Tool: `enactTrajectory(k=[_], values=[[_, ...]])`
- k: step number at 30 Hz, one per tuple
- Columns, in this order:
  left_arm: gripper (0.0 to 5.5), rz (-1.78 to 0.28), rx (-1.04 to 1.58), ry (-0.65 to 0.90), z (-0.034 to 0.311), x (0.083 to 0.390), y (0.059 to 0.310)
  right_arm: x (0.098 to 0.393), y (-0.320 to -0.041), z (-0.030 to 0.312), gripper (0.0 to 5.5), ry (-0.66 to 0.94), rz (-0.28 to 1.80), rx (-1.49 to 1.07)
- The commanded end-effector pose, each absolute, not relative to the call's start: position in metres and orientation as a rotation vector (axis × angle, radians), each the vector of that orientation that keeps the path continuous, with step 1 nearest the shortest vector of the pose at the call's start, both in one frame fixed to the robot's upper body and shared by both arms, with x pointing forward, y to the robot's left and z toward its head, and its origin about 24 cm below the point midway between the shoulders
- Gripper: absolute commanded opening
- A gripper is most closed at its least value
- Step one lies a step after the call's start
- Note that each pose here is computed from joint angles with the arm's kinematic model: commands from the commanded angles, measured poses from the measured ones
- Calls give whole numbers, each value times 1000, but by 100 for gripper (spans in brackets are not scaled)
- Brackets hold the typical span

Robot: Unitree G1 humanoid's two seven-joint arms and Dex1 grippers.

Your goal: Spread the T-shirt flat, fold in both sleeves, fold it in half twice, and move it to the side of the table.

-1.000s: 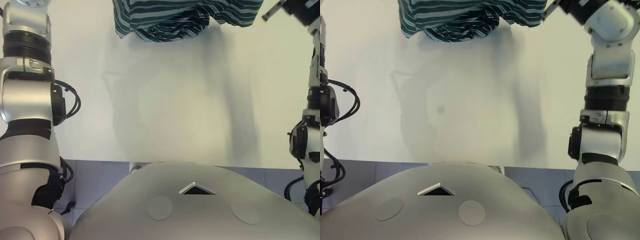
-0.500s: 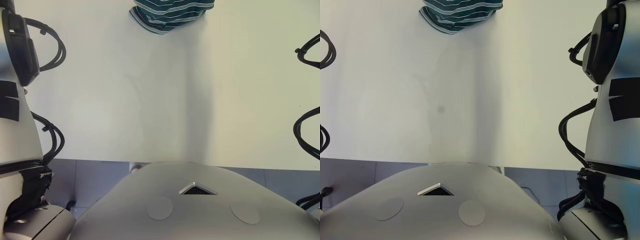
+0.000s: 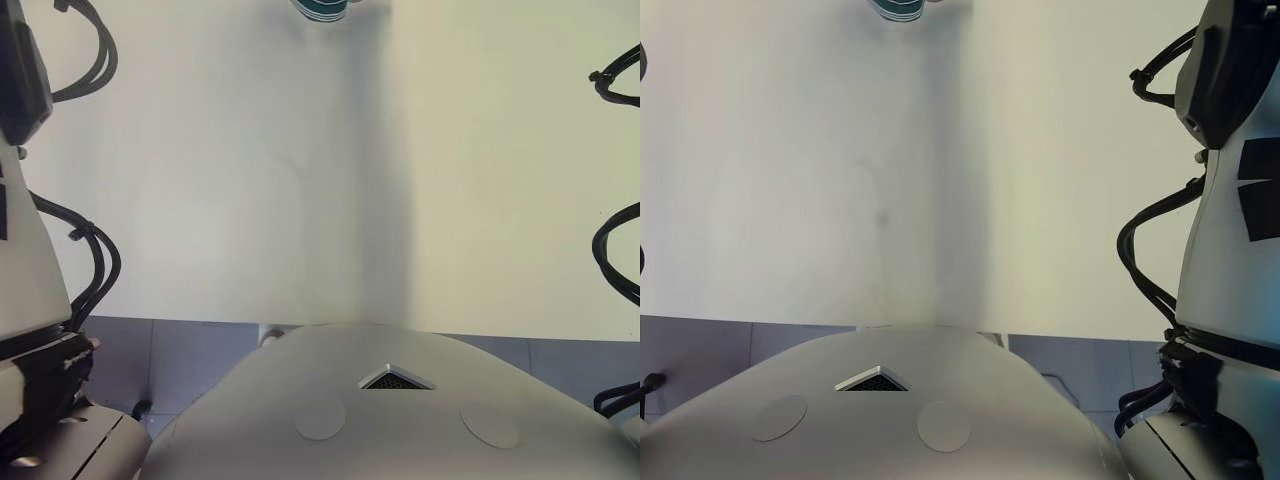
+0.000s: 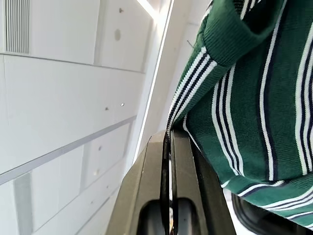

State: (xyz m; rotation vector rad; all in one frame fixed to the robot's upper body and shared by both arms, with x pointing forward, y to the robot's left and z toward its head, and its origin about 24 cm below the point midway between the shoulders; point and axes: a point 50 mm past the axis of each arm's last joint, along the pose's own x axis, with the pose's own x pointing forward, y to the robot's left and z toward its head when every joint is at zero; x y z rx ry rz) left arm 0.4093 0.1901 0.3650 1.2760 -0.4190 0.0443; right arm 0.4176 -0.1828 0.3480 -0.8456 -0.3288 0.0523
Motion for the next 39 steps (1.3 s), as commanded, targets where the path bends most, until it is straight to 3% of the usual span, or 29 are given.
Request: enactTrajectory(k=[1, 4, 7, 10, 13, 16, 18, 20, 22, 26, 29, 33, 36, 39], values=[[2, -222, 1249, -320, 316, 410, 206, 415, -206, 324, 0, -255, 190, -867], [2, -555, 1174, -316, 269, 395, 216, 404, -218, 275, 0, -173, 537, -885], [2, -843, 1048, -363, 243, 368, 225, 381, -226, 245, 0, -132, 870, -827], [2, -1208, 906, -354, 213, 311, 213, 342, -231, 203, 0, 6, 1156, -805], [2, -1600, 826, -18, 139, 238, 206, 288, -226, 149, 0, 221, 1420, -732], [2, -1824, 659, 297, 74, 168, 209, 221, -209, 90, 0, 419, 1651, -587], [2, -1886, 574, 427, 57, 132, 216, 178, -204, 69, 0, 525, 1746, -502], [2, -1906, 508, 469, 61, 115, 218, 159, -207, 68, 0, 581, 1747, -485], [2, -1908, 482, 478, 66, 110, 217, 154, -207, 70, 0, 602, 1733, -503], [0, -1904, 524, 520, 71, 105, 220, 141, -207, 71, 86, 657, 1740, -528], [51, -1959, 478, 602, 78, 88, 225, 125, -209, 79, 136, 691, 1795, -523], [116, -1928, 364, 571, 92, 85, 221, 120, -220, 91, 207, 742, 1795, -513], [144, -1688, 277, 365, 122, 130, 221, 147, -240, 108, 258, 707, 1669, -583], [144, -1276, 281, 119, 137, 204, 227, 195, -238, 125, 264, 499, 1419, -653]])
